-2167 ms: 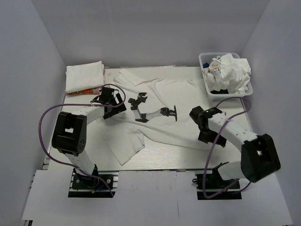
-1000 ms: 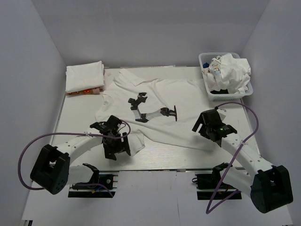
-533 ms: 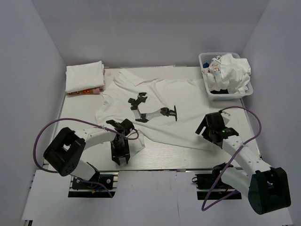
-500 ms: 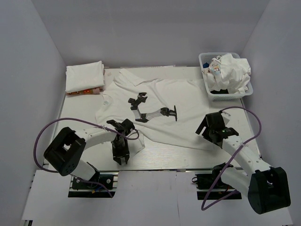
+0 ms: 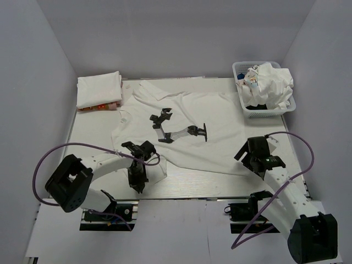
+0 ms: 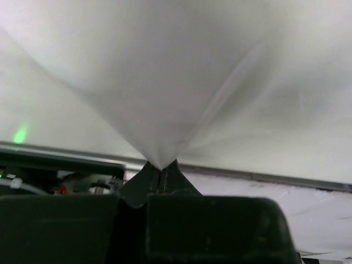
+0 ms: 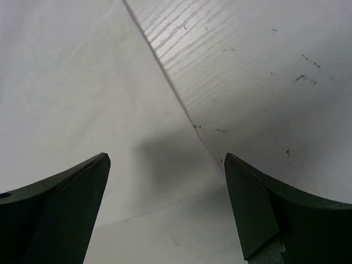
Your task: Fold and stack the t-shirts
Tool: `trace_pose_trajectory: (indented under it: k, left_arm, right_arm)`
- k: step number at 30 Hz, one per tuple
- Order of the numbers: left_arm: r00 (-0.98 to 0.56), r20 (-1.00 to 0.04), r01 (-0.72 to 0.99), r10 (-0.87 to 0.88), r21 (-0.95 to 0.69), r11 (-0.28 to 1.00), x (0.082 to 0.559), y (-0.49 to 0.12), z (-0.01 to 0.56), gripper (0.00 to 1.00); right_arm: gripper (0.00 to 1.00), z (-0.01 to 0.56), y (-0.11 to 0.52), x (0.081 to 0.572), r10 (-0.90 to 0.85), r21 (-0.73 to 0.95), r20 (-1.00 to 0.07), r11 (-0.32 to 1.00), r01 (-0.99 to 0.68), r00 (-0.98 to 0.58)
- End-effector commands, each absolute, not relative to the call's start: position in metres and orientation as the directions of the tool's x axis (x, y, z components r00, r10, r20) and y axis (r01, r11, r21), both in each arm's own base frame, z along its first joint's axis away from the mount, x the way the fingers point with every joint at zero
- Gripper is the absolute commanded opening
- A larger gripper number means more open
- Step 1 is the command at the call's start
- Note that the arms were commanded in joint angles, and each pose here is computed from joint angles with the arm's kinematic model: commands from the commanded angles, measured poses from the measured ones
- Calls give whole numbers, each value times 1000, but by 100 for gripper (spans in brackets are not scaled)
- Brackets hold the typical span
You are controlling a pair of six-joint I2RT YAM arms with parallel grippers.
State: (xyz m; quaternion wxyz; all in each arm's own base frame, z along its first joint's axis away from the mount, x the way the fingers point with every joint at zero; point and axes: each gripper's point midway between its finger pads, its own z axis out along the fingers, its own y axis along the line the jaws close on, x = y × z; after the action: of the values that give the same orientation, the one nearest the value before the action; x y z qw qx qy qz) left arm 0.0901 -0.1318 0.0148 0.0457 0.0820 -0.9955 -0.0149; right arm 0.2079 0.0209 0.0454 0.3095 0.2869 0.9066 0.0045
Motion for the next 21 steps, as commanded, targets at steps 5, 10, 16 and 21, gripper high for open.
trace_pose_trajectory:
  k: [5, 10, 16, 21]
  left_arm:
    - [-986, 89, -137, -139, 22, 990, 71, -117, 43, 0]
    - [-990, 75, -118, -117, -14, 993, 69, -118, 47, 0]
    - [-996, 33, -83, -79, -114, 990, 77, -132, 47, 0]
    - [-995, -66, -55, -70, -212, 976, 99, -152, 61, 0]
  right_arm:
    - [85, 32, 34, 190, 595, 256, -459, 800, 543, -660]
    - [75, 14, 42, 183, 623, 273, -392, 781, 562, -676]
    - [49, 0, 44, 181, 644, 275, -364, 764, 583, -673]
    - [9, 9, 43, 186, 630, 278, -385, 776, 566, -674]
